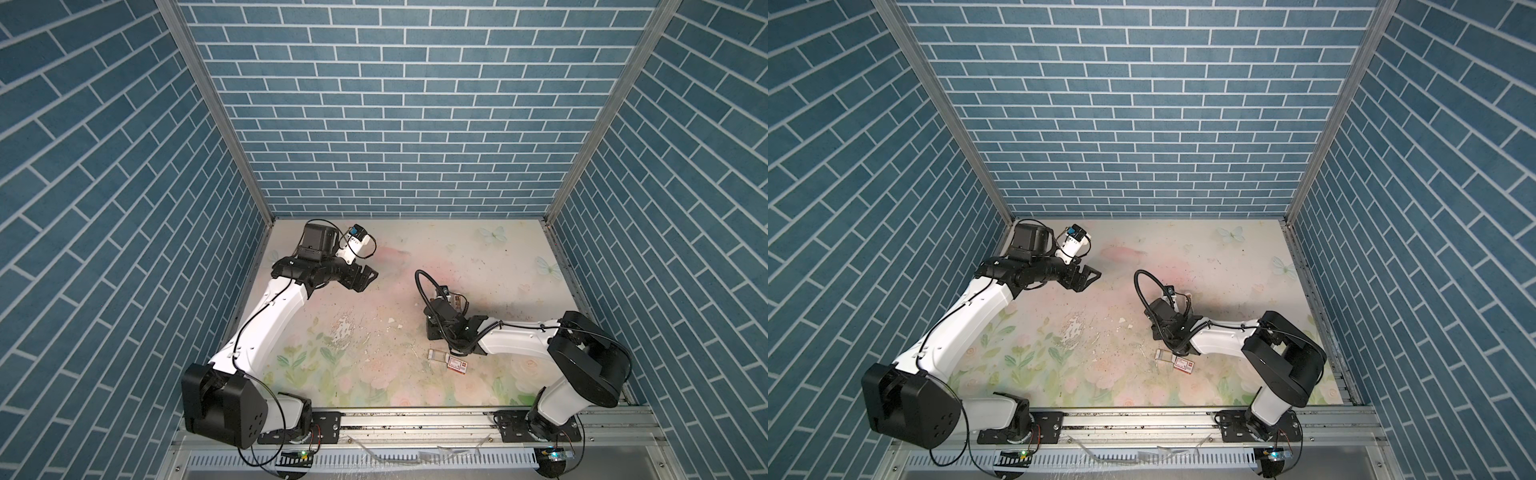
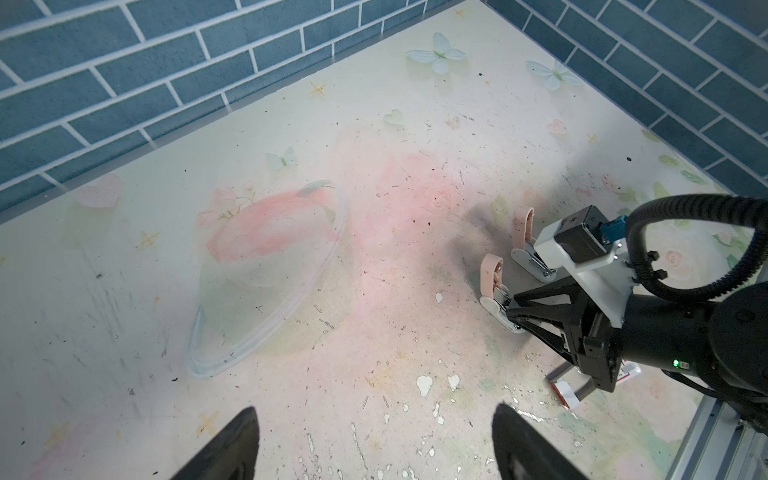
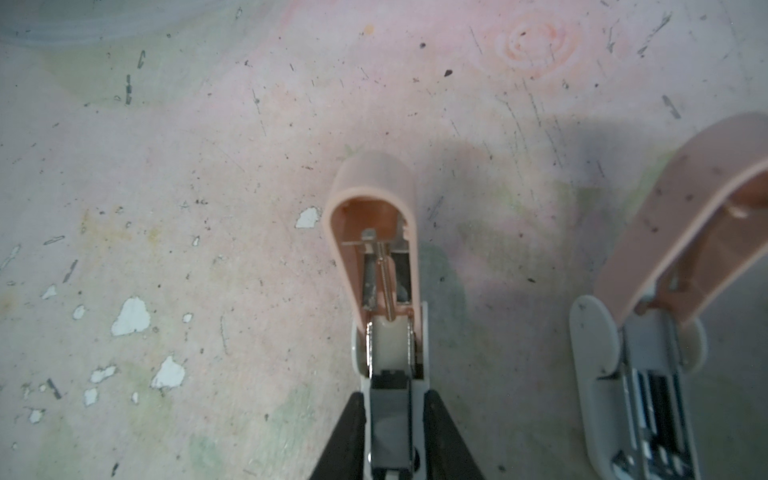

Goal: Load the staples into the stapler

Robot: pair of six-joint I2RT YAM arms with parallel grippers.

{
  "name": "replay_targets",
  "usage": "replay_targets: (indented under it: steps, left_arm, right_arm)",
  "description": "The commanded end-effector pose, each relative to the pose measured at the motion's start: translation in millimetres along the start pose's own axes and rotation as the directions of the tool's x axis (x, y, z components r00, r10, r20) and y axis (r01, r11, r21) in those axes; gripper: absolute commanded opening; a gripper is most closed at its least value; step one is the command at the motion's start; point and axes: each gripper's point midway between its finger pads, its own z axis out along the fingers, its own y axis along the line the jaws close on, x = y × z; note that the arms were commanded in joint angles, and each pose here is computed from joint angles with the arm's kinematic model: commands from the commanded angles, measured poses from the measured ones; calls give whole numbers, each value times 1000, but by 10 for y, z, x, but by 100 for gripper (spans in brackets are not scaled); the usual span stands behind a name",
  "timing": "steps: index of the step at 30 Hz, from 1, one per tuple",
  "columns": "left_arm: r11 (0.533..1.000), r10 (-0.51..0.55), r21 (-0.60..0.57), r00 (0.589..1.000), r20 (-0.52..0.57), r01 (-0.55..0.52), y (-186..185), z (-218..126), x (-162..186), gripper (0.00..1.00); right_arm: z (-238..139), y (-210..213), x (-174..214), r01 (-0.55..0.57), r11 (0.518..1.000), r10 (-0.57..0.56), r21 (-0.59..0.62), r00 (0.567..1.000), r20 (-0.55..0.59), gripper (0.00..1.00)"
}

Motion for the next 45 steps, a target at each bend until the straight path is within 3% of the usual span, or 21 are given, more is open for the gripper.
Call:
replay_targets:
  steps: [1,9,22,45]
  left_arm:
    - [1000,5,-8,1000,17,-5,-4,-63,-20,89]
    - [1000,8,-12,1000,19,-8,-3,-68,-15,89]
    - [1000,10,-14,1000,23,-9,-1,-71,-10,89]
    - [1000,5,-10,1000,19,-4,-2,-59,-3,89]
  right_arm:
    - [-7,22,-60,20,1000,-20,18,1000,10,28]
    - [-77,16,-143,18,1000,-19,25,999,34,36]
    - [-347,4,-379,6,1000,-7,18,996,88,35]
    - [-96,-88,-147,-3,998,2,58,1000,25,30]
